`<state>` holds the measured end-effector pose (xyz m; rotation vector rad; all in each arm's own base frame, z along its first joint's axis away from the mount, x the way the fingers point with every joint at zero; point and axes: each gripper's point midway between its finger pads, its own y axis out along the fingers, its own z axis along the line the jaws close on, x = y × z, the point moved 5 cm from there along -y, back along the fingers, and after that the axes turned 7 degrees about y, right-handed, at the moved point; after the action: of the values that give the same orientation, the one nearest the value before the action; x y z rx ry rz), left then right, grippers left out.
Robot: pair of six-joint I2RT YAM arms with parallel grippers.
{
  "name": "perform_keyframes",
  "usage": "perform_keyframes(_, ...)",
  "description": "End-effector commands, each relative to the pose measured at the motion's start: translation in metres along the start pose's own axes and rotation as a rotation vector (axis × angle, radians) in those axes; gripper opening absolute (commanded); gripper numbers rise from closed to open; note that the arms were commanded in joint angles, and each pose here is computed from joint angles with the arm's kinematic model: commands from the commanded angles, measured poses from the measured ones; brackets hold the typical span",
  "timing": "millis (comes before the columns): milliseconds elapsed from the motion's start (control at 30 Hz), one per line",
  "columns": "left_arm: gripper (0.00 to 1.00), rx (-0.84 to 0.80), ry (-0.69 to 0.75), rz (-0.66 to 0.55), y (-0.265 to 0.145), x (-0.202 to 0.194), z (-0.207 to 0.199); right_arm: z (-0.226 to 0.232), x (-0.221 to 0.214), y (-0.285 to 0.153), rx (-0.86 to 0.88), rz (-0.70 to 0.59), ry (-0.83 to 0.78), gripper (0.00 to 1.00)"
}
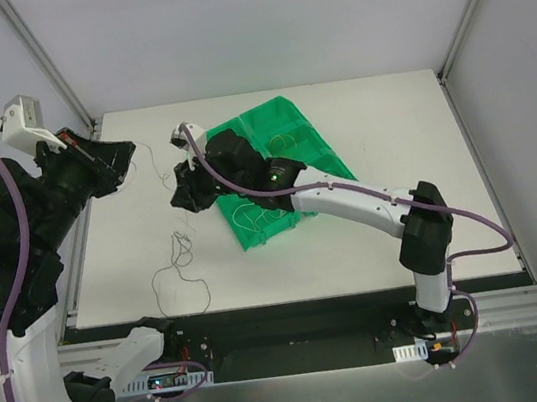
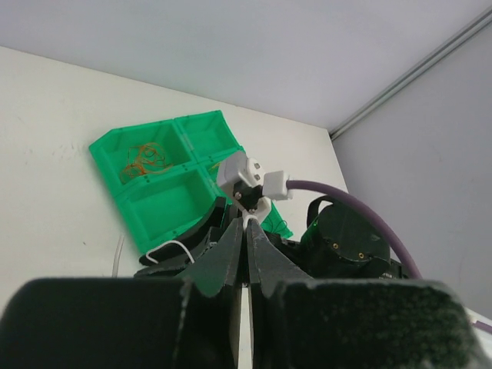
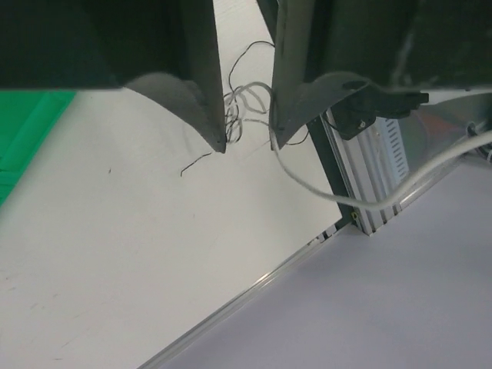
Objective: Untangle the cables
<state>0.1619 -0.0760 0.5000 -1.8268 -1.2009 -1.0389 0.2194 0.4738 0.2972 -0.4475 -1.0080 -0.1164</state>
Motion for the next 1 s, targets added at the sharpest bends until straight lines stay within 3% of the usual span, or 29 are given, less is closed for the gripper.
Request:
perform_keyframes(0, 0.00, -0.047, -0.008, -0.038, 0.001, 0.011, -0.009, 0.026, 0.030, -0.012, 0.089, -0.030, -0.002, 0.13)
perform_keyframes(33, 0.00, -0.040, -0.002, -0.037, 0.002, 0.010, -0.008, 0.031, 0.033, -0.020, 0.106, -0.013, -0.005, 0.00)
perform_keyframes(200, 0.00, 0.130, -0.014, 0.073, 0.027, -0.015, 0.019, 0.049, 0.037, -0.087, 0.168, 0.068, 0.053, 0.00)
perform_keyframes(267, 0.16, 0.144, -0.012, 0.148, 0.041, -0.033, 0.026, 0.048, 0.033, -0.113, 0.225, 0.111, 0.137, 0.00)
perform_keyframes(467, 0.45, -0.082, -0.120, 0.508, 0.091, -0.098, 0.007, 0.034, 0.047, -0.199, 0.236, 0.070, 0.235, 0.00)
perform_keyframes(533, 0.58, -0.149, -0.118, 0.553, 0.099, -0.112, -0.002, 0.033, 0.048, -0.223, 0.255, 0.057, 0.293, 0.00)
perform_keyframes(600, 0.81, -0.192, -0.098, 0.564, 0.104, -0.121, -0.009, 0.033, 0.045, -0.247, 0.243, 0.028, 0.324, 0.00)
perform_keyframes(633, 0.84, -0.213, -0.091, 0.577, 0.106, -0.128, -0.011, 0.031, 0.043, -0.256, 0.226, 0.018, 0.351, 0.00)
perform_keyframes(733, 0.86, -0.355, -0.060, 0.584, 0.108, -0.138, -0.024, 0.025, 0.041, -0.280, 0.182, -0.042, 0.423, 0.00)
perform_keyframes(867, 0.78, -0.593, -0.001, 0.584, 0.100, -0.154, -0.052, 0.023, 0.046, -0.305, 0.141, -0.121, 0.473, 0.00)
perform_keyframes(967, 0.84, -0.751, -0.043, 0.620, 0.100, -0.174, -0.071, 0.025, 0.057, -0.318, 0.150, -0.179, 0.480, 0.00)
